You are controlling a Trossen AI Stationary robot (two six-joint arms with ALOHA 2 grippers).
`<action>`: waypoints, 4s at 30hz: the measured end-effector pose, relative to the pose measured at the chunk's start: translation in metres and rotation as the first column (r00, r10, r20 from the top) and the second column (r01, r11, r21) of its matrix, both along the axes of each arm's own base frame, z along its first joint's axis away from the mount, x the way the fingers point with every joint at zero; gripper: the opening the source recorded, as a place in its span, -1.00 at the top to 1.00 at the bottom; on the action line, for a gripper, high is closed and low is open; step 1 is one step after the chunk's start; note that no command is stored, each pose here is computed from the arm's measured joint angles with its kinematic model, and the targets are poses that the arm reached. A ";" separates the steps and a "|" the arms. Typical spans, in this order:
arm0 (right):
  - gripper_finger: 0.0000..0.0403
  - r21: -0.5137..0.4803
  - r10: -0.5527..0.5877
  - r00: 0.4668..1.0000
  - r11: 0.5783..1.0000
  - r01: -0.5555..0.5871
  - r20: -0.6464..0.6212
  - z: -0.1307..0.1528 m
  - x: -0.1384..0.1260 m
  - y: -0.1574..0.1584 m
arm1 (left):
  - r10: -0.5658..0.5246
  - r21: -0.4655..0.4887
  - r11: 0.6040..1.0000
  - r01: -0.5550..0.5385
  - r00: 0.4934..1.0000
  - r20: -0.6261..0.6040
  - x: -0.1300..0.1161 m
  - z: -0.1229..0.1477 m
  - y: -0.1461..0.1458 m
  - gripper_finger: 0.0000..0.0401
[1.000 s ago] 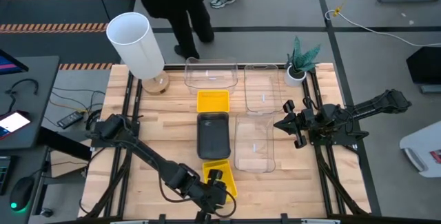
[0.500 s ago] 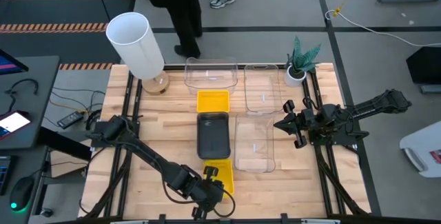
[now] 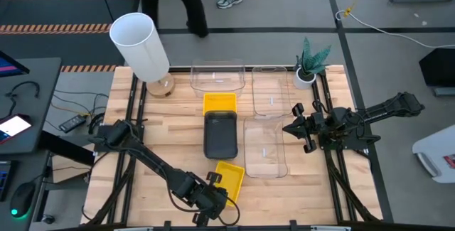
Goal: Stack baskets by color
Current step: Stack the left yellow bin on top of the bottom yellow bin, then stack the top yellow bin on top of the yellow bin
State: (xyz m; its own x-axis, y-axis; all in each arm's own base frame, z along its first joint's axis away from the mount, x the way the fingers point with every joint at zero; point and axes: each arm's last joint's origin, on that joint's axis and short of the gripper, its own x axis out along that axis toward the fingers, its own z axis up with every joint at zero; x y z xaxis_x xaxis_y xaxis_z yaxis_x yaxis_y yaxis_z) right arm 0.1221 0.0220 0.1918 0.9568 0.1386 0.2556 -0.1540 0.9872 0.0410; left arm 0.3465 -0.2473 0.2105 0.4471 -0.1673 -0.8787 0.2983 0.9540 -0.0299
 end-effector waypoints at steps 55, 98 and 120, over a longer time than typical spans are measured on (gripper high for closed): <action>0.92 0.000 0.000 1.000 1.000 0.000 0.000 0.000 0.000 0.000 | -0.031 0.237 0.971 -0.013 0.983 0.179 -0.165 0.008 0.096 0.84; 0.92 0.000 0.000 1.000 1.000 0.000 0.000 0.000 0.000 0.000 | 0.842 -0.220 0.521 -0.825 0.454 0.292 -0.095 0.006 0.356 0.77; 0.92 0.000 0.000 1.000 1.000 0.000 -0.001 0.000 0.000 0.000 | 0.794 -0.192 0.593 -0.782 0.608 -0.025 -0.060 -0.026 0.385 0.94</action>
State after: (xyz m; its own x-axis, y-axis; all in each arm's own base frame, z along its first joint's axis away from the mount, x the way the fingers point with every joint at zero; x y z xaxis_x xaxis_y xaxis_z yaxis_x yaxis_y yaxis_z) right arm 0.1222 0.0220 0.1917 0.9570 0.1383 0.2550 -0.1537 0.9873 0.0415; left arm 0.2860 0.1380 0.1846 0.5236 0.1354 -0.8412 -0.5606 0.7982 -0.2205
